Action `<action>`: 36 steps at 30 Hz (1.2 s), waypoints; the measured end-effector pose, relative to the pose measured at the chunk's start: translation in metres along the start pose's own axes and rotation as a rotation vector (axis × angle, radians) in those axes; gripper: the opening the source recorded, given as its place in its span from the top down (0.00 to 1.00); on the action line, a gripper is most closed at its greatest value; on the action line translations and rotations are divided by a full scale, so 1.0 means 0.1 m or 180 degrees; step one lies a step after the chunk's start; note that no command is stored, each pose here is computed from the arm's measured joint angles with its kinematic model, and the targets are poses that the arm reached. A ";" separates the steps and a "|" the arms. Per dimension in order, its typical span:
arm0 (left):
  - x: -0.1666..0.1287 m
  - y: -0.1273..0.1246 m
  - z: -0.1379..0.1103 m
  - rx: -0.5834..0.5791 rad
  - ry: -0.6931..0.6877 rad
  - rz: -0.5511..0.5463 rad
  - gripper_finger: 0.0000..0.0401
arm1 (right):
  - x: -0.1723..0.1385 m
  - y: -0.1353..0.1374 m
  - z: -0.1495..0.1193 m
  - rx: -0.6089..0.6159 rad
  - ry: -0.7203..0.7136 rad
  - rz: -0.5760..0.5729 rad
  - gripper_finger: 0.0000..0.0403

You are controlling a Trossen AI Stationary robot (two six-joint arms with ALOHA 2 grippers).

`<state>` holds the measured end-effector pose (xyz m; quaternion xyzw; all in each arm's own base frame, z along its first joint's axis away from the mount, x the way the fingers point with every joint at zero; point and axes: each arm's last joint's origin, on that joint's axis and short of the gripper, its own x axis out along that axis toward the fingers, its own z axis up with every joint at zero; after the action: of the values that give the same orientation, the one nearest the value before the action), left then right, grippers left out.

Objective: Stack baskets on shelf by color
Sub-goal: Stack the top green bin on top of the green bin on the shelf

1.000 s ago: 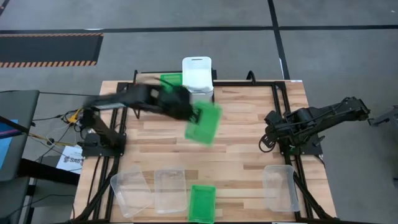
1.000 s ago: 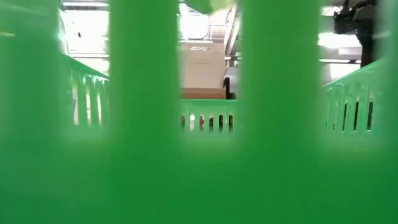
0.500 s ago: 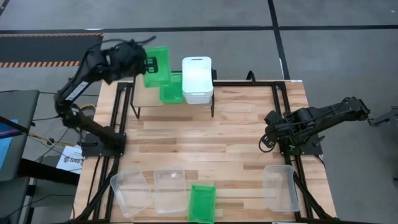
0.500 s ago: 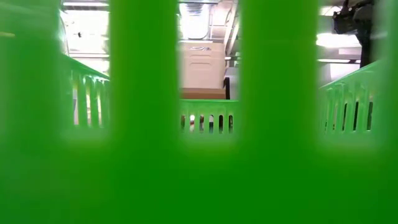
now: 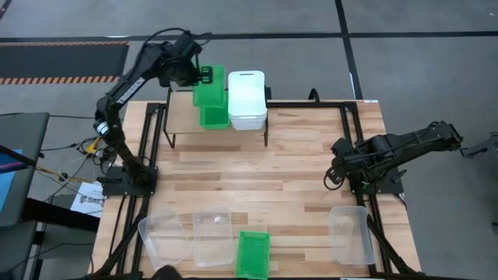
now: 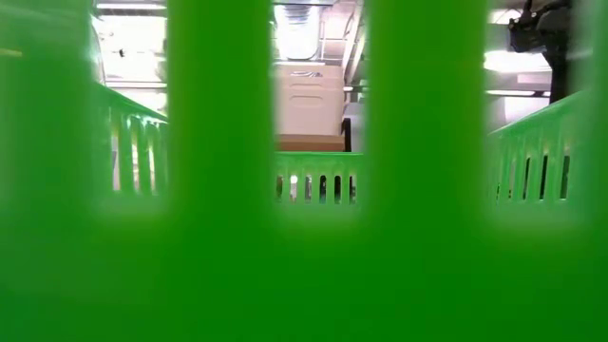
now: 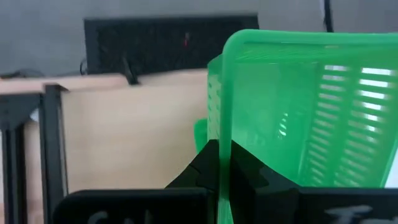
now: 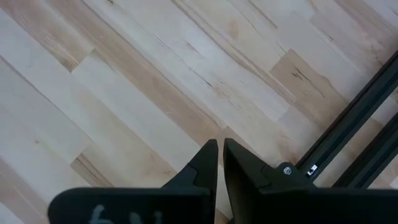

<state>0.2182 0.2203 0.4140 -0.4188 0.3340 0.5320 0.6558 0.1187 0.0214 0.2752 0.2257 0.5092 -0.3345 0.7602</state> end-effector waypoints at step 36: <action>0.13 -0.07 -0.09 -0.0231 0.0579 -0.0077 1.00 | 0.00 0.00 0.00 -0.0068 0.0007 -0.0013 0.87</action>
<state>0.2284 0.2167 0.3996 -0.4928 0.3677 0.4956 0.6135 0.1182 0.0213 0.2751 0.2169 0.5141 -0.3303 0.7613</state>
